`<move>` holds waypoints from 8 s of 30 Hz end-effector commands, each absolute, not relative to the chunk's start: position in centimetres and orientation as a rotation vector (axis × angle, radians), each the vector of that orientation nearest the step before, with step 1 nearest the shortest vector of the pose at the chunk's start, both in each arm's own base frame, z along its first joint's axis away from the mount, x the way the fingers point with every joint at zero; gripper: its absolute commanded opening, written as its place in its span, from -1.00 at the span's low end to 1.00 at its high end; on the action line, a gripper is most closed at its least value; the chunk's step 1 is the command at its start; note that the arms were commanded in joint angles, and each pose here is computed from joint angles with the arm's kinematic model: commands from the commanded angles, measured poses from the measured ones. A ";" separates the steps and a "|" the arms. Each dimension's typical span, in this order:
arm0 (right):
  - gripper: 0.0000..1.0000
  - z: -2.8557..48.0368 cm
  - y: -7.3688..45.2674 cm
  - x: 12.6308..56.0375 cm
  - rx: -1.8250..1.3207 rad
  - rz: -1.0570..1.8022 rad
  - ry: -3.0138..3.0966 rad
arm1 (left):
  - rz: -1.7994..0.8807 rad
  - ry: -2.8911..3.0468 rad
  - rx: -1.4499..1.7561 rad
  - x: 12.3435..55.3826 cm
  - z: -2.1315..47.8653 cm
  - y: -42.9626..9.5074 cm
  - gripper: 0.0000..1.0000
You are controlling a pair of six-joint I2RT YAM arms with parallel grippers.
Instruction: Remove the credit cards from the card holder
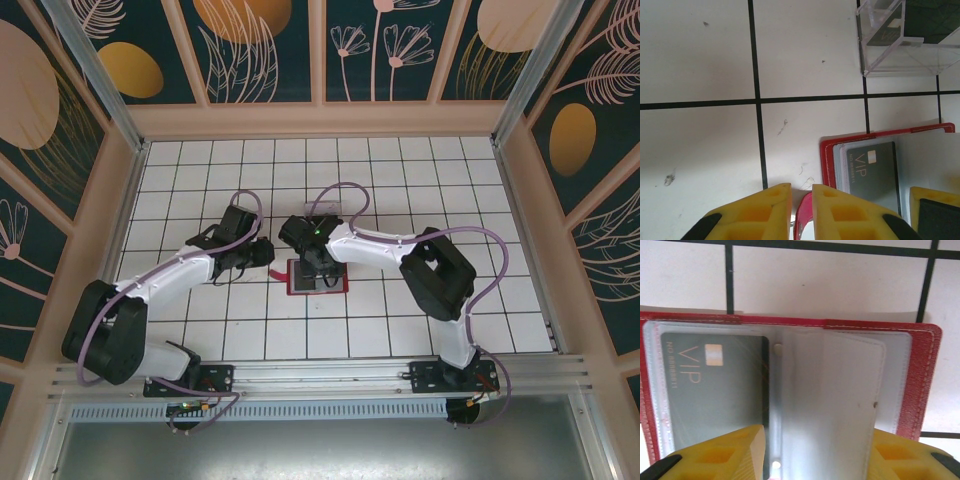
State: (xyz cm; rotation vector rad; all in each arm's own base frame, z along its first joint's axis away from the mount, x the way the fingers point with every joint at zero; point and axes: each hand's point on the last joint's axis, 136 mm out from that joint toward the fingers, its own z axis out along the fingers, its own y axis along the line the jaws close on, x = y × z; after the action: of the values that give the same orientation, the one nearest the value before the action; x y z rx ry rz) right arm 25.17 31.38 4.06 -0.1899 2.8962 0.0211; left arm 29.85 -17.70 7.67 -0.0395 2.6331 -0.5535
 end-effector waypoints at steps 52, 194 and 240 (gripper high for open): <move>-0.08 2.5 24.9 25.5 0.050 0.348 2.935 | -0.595 2.788 0.087 27.1 4.7 -25.3 -0.57; -0.38 1.2 30.6 25.5 -0.023 0.683 2.915 | -0.304 2.955 0.130 25.0 -0.6 -23.3 -0.71; -0.82 5.4 32.4 24.9 -0.046 1.261 2.646 | -0.264 2.972 0.141 25.1 -0.6 -23.2 -0.74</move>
State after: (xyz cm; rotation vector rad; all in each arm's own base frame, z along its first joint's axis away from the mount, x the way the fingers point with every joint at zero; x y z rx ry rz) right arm 24.97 31.35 3.28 0.0080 2.7180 1.1587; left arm 26.39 -25.55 1.84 0.1374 2.8832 -0.4395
